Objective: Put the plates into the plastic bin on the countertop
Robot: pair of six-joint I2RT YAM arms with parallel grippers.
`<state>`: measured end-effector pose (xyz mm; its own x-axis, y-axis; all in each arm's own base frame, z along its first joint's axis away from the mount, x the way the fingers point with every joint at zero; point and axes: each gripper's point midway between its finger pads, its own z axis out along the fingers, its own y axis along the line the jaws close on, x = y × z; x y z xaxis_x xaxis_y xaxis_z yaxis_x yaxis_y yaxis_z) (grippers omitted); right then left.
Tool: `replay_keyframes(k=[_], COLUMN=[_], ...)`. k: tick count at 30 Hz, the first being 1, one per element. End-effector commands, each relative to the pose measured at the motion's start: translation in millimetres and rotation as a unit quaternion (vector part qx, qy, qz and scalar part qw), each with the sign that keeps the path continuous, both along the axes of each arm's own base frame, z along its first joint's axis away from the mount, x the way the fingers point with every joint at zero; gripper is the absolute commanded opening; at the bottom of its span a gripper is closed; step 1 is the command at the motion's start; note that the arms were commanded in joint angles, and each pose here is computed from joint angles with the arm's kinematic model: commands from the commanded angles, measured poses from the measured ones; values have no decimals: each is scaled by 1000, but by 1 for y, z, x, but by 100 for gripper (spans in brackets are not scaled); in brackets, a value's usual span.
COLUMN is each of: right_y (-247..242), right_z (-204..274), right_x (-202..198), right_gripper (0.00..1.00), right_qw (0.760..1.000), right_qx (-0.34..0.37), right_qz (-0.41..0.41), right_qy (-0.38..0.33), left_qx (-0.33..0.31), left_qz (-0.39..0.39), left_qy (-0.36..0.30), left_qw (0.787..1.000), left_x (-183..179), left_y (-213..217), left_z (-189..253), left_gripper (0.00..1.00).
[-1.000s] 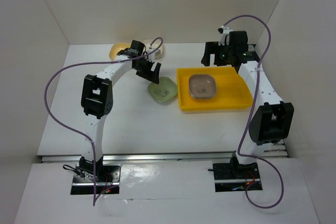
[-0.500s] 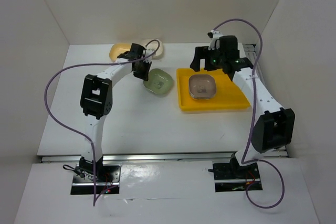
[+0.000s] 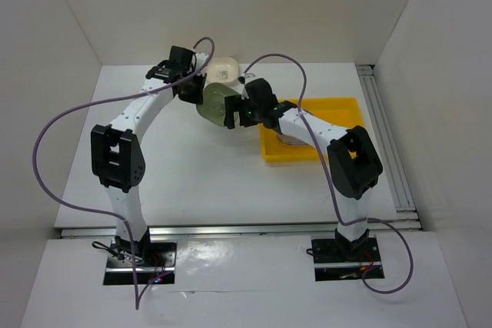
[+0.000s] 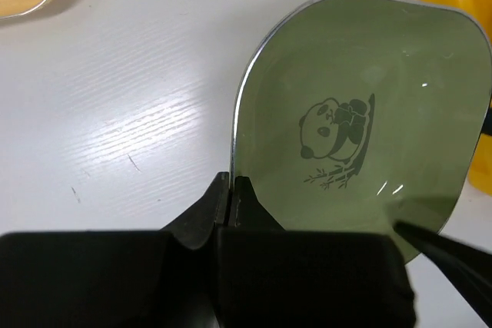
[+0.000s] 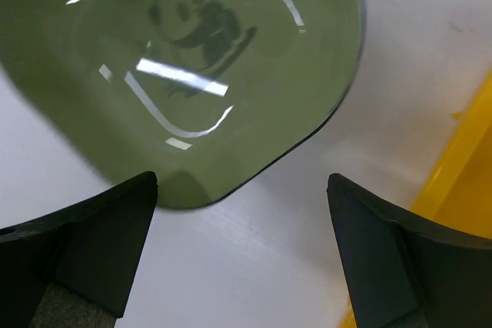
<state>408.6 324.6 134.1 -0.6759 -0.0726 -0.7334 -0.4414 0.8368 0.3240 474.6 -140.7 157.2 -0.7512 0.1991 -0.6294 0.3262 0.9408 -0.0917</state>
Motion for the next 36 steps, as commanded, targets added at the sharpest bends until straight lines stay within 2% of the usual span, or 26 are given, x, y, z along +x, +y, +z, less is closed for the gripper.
replay_keyframes(k=[1, 3, 6, 7, 10, 12, 13, 14, 15, 16, 17, 18, 20, 22, 24, 25, 27, 30, 33, 36], right_y=[8, 8, 8, 10, 16, 19, 19, 16, 17, 10, -1, -12, -50, -83, -129, -143, -174, -227, -270, -278], right_z=[56, 58, 55, 51, 52, 54, 54, 50, 55, 57, 65, 67, 87, 85, 100, 94, 96, 72, 56, 43], right_x=[37, 41, 44, 43, 40, 40, 40, 39, 40, 43, 48, 51, 61, 60, 65, 58, 53, 42, 35, 34], right_gripper=[97, 97, 83, 75, 38, 18, 5, 0, 0, 0, 0, 0, 0, 0, 0, 0, 0, 0, 0, 0], right_qw=[993, 992, 990, 991, 992, 991, 991, 992, 992, 991, 989, 987, 981, 980, 977, 980, 979, 976, 974, 977], right_qx=[33, 39, 46, 48, 64, 74, 74, 66, 67, 53, 50, 39, 20, 2, -20, -40, -78, -114, -105, -97], right_qz=[-69, -78, -91, -89, -76, -75, -75, -80, -80, -96, -114, -126, -163, -174, -185, -175, -166, -179, -198, -189], right_qy=[-90, -96, -93, -85, -82, -80, -80, -75, -76, -76, -83, -87, -101, -95, -107, -90, -90, -42, -16, -4], left_qx=[-39, -45, -63, -68, -86, -92, -103, -104, -105, -106, -107, -107, -108, -107, -95, -93, -79, -63, -49, -38], left_qz=[0, -4, -13, -18, -28, -28, -38, -39, -39, -40, -35, -36, -29, -18, -5, 2, 14, 41, 57, 64], left_qy=[-24, -30, -32, -25, -25, -22, -26, -31, -32, -41, -46, -46, -72, -95, -94, -102, -102, -93, -91, -92], left_qw=[999, 999, 997, 997, 996, 995, 994, 993, 993, 993, 993, 993, 991, 990, 991, 990, 991, 993, 993, 993], left_x=[-9, -11, -17, -20, -27, -28, -28, -26, -27, -21, -19, -18, -6, 5, 17, 23, 33, 55, 80, 102], left_y=[-10, -12, -17, -19, -25, -27, -31, -32, -32, -33, -29, -29, -19, -11, 6, 12, 29, 56, 80, 94], left_z=[43, 50, 59, 56, 65, 65, 72, 76, 79, 86, 91, 93, 113, 128, 121, 126, 120, 101, 81, 64], left_gripper=[0, 0, 0, 0, 0, 0, 6, 15, 30, 73, 93, 100, 100, 100, 100, 100, 100, 100, 100, 100])
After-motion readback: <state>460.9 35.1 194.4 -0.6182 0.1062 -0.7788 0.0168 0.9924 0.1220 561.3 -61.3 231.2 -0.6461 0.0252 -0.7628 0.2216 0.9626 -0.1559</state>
